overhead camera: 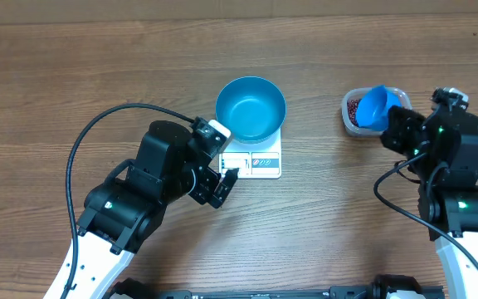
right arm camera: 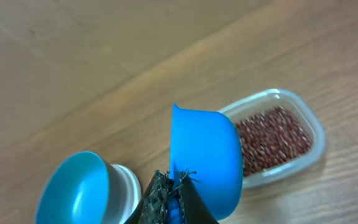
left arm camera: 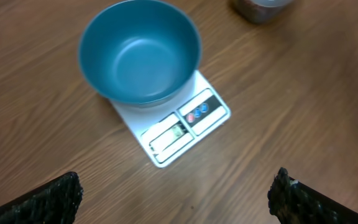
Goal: Scoop item into bowl and weigh 150g on scale
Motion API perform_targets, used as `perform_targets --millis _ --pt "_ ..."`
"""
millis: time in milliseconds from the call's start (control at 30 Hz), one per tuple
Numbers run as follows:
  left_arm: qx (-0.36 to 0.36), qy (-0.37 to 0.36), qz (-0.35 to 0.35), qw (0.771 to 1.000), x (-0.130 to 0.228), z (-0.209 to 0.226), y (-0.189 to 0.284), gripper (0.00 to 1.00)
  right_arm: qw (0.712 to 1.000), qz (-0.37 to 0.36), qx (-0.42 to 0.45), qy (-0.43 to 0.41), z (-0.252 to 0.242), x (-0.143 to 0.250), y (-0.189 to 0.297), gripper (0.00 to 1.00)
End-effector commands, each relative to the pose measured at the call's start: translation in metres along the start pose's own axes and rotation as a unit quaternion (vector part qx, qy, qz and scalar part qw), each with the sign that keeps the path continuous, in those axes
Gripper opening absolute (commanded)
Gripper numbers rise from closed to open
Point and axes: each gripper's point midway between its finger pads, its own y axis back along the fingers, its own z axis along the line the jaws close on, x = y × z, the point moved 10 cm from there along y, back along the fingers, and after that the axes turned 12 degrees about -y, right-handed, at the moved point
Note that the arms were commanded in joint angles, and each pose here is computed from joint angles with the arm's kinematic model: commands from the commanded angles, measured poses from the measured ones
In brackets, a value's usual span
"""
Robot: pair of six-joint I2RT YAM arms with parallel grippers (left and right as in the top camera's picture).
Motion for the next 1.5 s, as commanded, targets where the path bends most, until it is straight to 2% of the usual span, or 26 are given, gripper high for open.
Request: perform_targets --millis 0,267,433,733,1133,1467 --pt "-0.04 -0.001 -0.013 0.999 -0.006 0.007 0.008 0.99 0.999 -0.03 -0.034 0.004 0.016 -0.017 0.017 0.04" --pt "-0.044 -0.021 -0.031 0.998 -0.01 0.008 0.007 1.0 0.997 -0.053 -0.055 0.008 0.031 -0.033 0.03 0.04" --pt "-0.04 -0.026 -0.025 0.999 0.003 0.003 0.001 1.0 0.996 -0.066 -0.066 0.011 0.039 -0.041 0.038 0.04" --pt "-0.055 -0.018 -0.084 0.995 0.032 -0.009 0.006 1.0 0.995 -0.055 -0.081 0.013 0.044 -0.042 0.042 0.04" --pt "-0.05 -0.017 -0.069 0.996 0.04 -0.01 0.001 0.99 0.996 -0.04 -0.076 0.01 0.042 -0.038 0.042 0.04" --pt "-0.035 -0.012 -0.02 0.999 0.046 -0.009 -0.02 1.0 0.996 -0.039 -0.075 0.01 0.041 -0.038 0.04 0.04"
